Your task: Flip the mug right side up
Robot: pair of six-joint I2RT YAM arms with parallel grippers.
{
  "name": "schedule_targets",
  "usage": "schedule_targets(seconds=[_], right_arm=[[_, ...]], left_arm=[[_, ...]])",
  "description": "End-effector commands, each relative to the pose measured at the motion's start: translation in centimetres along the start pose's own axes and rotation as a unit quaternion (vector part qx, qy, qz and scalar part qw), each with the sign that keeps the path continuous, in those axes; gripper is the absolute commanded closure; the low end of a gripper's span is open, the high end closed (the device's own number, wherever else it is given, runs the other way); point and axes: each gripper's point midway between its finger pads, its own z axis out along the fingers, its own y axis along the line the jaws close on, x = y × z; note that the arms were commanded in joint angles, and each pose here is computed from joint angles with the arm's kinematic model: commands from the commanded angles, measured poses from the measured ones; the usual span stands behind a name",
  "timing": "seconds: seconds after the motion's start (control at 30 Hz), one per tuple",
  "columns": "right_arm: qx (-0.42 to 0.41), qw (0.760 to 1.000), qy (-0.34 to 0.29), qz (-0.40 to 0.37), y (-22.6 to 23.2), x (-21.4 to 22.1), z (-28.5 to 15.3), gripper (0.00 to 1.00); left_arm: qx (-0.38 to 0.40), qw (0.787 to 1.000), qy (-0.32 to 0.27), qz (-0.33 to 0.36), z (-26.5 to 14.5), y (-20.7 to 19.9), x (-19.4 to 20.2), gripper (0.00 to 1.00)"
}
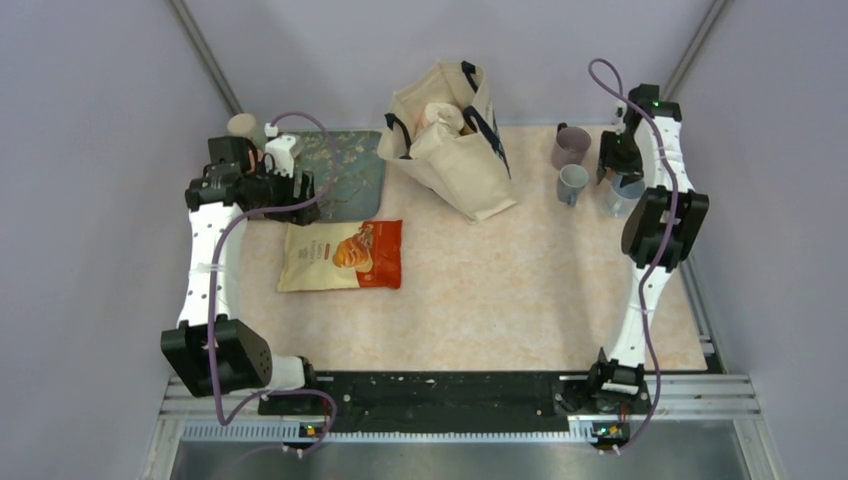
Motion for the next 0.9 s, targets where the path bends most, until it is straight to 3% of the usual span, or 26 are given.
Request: schedule_targets(seconds=[0.0,0.2,0.3,0.33,0.37,0.4,0.57,0.73,0.87], right_arm=[[-0.008,0.995,-0.102,0.008,0.7,-2.7,-8.8,0.44],[-0.010,0.983,-0.183,-0.015,3.8,-2.2,-13.7,0.34],[-0.022,0.979,-0.198,-0.042,6.3,-0.2,-15.0,0.26],[-0.024,0.978,-0.202,-0.053,7.4,0.7,-15.3,0.22],[-0.023,0.976,-0.209,-0.060,8.4,1.5,-15.6,0.04],[-0.021,0.971,-0.230,-0.063,8.8,2.1,-16.8,0.01],[-0.063,0.957,-0.279,-0.055,11.3,5.1,-17.0,0.01],[-0.092,0.944,-0.310,-0.061,12.1,6.1,-17.3,0.01],[-0.098,0.942,-0.314,-0.067,12.1,6.7,-17.2,0.01]], left_arm=[[-0.074,0.997,-0.011,0.022,-0.6,3.3,-1.8,0.22],[-0.198,0.980,0.016,-0.006,0.5,11.2,-2.2,0.23],[-0.200,0.979,0.025,-0.016,1.5,14.1,-2.5,0.18],[-0.204,0.978,0.031,-0.021,1.8,15.1,-2.6,0.17],[-0.208,0.977,0.042,-0.034,2.3,16.1,-2.6,0.16],[-0.213,0.975,0.037,-0.043,2.4,16.8,-3.7,0.16],[-0.218,0.967,0.019,-0.131,6.8,20.0,-5.1,0.22],[-0.284,0.943,0.010,-0.174,9.4,24.1,-4.4,0.46],[-0.291,0.941,0.008,-0.171,11.0,25.3,-4.0,0.49]])
